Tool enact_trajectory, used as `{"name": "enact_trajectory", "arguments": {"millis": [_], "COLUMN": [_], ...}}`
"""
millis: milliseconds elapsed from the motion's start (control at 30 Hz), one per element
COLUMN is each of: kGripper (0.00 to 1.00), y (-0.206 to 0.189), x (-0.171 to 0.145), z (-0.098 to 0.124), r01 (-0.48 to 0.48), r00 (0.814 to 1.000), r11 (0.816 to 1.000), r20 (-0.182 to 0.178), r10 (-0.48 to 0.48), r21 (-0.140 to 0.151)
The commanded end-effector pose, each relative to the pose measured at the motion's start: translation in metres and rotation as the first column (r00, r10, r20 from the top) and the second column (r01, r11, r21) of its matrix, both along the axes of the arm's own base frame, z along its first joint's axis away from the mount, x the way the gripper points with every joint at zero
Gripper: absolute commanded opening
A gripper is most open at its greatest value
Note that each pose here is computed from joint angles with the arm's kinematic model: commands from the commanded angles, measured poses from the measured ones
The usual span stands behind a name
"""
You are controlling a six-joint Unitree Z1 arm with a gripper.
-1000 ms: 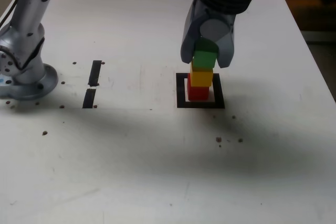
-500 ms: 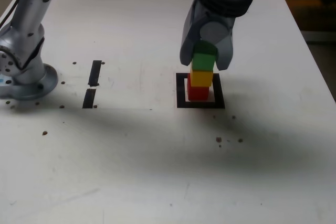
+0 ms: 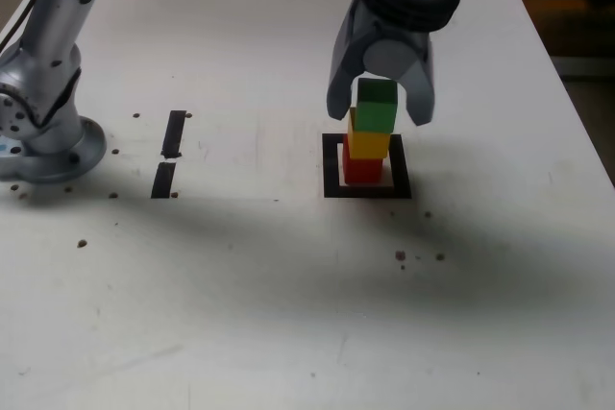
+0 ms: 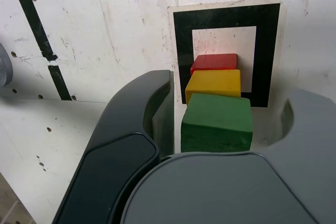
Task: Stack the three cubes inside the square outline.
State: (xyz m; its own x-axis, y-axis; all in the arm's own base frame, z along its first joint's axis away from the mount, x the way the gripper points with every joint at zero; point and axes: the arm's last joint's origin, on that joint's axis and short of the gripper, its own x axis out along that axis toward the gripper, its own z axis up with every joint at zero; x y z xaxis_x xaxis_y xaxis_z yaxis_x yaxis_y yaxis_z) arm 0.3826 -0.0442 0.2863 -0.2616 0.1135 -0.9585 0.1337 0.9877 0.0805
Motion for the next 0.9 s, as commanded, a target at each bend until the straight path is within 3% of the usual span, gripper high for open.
{"name": "enact_trajectory", "arguments": {"millis": [0, 200, 333, 433, 533, 733, 867], "kGripper": [0.99, 1.00, 1.00, 1.00, 1.00, 1.00, 1.00], "y": [0.001, 0.004, 0.012, 0.021, 0.028, 0.035, 0.036], "x": [-0.009, -0.048, -0.118, -0.169, -0.198, -0.208, -0.213], "z": [0.013, 0.052, 0.090, 0.099, 0.088, 0.037, 0.005], "r01": [-0.005, -0.011, -0.012, -0.014, -0.008, 0.015, 0.006], "r00": [1.000, 0.996, 0.985, 0.981, 0.987, 1.000, 1.000], "r11": [1.000, 1.000, 1.000, 1.000, 0.999, 0.999, 1.000], "r20": [0.015, 0.093, 0.172, 0.196, 0.164, 0.025, 0.001], "r10": [0.005, 0.010, 0.009, 0.009, 0.001, -0.016, -0.006], "r21": [0.002, 0.010, 0.013, 0.025, 0.042, 0.049, 0.029]}}
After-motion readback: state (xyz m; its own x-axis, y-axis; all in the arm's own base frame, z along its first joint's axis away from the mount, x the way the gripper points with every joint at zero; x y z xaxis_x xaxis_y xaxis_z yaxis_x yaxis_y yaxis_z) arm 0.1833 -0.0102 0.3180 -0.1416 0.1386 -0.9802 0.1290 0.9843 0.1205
